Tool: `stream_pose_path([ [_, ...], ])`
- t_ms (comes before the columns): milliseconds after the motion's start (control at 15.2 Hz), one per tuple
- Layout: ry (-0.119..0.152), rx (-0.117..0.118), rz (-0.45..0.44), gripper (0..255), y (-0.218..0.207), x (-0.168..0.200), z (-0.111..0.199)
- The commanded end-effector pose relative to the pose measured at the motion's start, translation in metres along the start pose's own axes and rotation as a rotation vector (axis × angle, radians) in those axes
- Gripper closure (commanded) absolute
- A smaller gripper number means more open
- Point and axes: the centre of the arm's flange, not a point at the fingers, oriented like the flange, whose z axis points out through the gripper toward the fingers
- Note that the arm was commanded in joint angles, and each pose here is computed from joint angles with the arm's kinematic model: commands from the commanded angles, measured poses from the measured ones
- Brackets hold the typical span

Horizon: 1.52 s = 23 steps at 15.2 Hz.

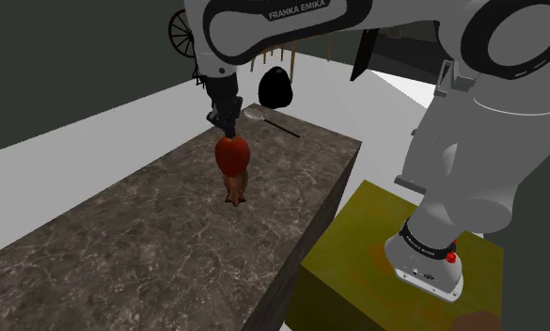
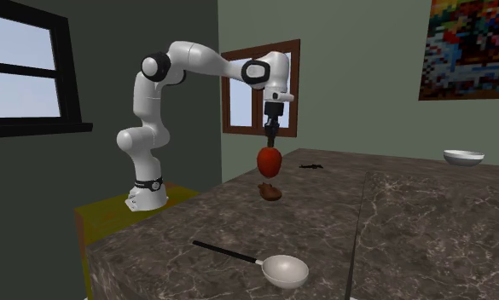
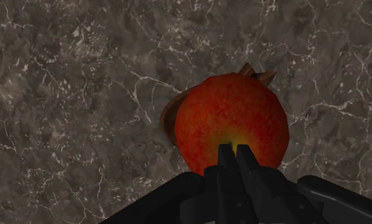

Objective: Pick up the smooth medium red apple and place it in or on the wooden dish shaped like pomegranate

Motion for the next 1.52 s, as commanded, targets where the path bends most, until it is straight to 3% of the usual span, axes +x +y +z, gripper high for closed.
stream_pose_path([
  [0, 0.001, 0.000, 0.000, 255, -0.001, 0.001, 0.010],
  [462, 0.001, 0.000, 0.000, 255, -0.002, 0.004, 0.051],
  [990, 0.001, 0.000, 0.000, 255, -0.002, 0.004, 0.051],
  [1056, 0.001, 0.000, 0.000, 0, -0.002, 0.004, 0.051],
  [1386, 0.001, 0.000, 0.000, 0, -0.002, 0.004, 0.051],
  [1452, 0.001, 0.000, 0.000, 0, -0.002, 0.004, 0.038],
])
